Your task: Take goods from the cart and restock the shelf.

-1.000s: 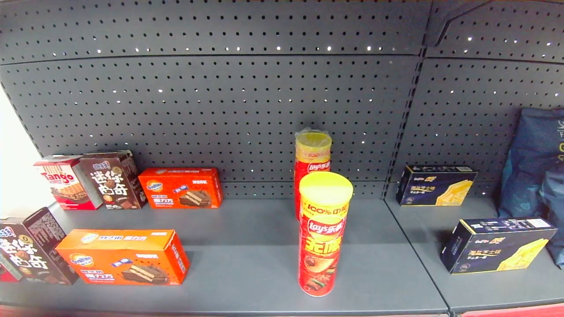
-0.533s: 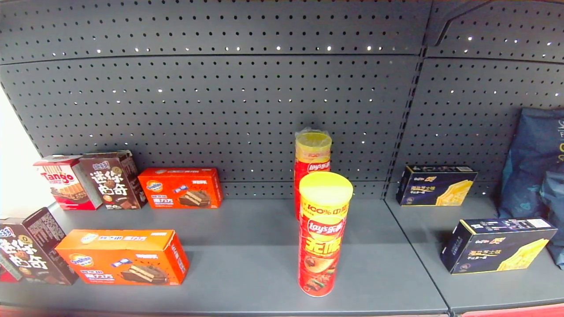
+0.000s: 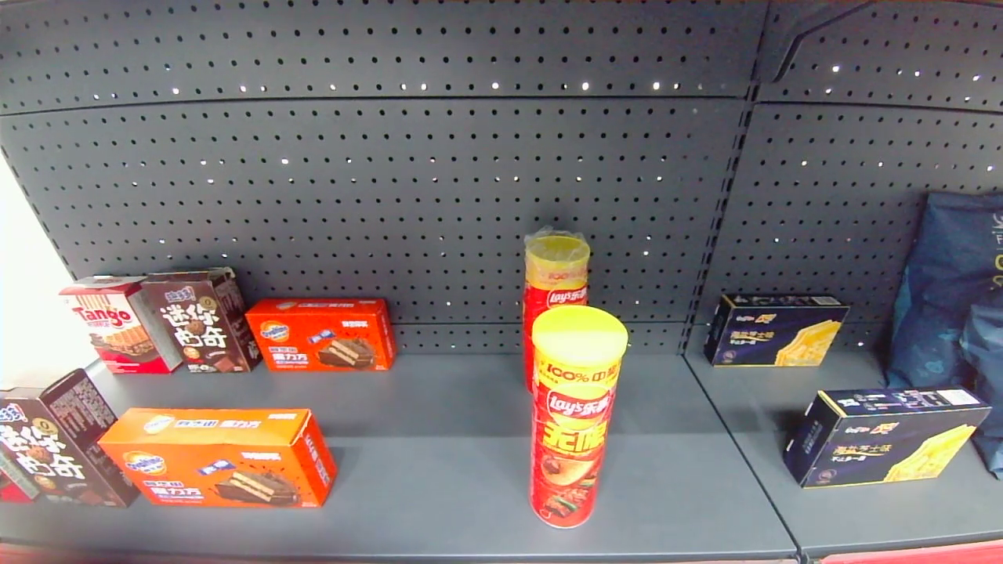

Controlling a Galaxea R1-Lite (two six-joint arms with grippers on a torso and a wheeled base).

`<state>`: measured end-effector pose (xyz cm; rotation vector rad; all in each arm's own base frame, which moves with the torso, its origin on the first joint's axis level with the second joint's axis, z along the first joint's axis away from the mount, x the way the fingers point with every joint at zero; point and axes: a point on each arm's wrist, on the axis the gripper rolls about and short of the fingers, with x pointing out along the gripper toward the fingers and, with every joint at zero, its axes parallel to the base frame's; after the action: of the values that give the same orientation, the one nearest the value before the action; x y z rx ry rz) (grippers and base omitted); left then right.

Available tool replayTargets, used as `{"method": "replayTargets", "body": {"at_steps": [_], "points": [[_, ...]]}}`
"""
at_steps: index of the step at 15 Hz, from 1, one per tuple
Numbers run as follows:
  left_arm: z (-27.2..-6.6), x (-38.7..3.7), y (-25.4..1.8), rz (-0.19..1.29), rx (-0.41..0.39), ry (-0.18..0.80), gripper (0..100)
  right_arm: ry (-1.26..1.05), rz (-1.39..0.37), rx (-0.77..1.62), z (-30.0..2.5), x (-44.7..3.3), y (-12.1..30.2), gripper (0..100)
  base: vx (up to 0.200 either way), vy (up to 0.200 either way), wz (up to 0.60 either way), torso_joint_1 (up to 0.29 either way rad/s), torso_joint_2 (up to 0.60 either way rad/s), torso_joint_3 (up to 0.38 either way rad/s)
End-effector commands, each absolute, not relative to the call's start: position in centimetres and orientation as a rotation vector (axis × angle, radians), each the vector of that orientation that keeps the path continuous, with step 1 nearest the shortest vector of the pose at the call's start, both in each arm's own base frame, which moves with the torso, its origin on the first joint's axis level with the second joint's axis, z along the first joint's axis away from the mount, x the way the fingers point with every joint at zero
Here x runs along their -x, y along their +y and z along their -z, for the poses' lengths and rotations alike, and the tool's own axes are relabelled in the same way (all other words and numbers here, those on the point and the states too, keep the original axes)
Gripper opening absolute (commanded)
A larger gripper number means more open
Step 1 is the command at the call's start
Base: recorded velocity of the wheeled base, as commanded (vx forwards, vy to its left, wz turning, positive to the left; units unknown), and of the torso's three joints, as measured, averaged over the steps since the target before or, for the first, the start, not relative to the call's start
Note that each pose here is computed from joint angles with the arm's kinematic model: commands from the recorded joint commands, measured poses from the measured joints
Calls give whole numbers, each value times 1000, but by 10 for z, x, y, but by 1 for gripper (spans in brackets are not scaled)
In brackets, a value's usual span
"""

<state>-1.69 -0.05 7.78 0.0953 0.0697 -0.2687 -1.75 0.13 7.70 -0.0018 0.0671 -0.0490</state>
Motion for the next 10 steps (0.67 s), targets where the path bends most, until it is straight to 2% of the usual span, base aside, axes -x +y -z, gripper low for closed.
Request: {"method": "replayTargets", "body": {"at_steps": [1,3,4,5,7,9,10], "points": [[-77,16,0,268,-91,77,100,72,49,2,-77,17,1,100,0,0,0,0,0,0],[-78,16,-1,227,-71,84,100,72,49,2,-77,17,1,100,0,0,0,0,0,0],[-77,16,-3,102,-73,83,100,72,49,2,-77,17,1,100,0,0,0,0,0,0],[-77,17,-4,83,-77,67,100,72,49,2,-77,17,1,100,0,0,0,0,0,0],[-77,18,-4,84,-96,57,100,72,49,2,-77,17,1,100,0,0,0,0,0,0],[-76,23,-2,121,-32,0,100,72,49,2,-77,17,1,100,0,0,0,0,0,0],[-76,23,-3,117,-34,-3,100,72,49,2,-77,17,1,100,0,0,0,0,0,0]]}}
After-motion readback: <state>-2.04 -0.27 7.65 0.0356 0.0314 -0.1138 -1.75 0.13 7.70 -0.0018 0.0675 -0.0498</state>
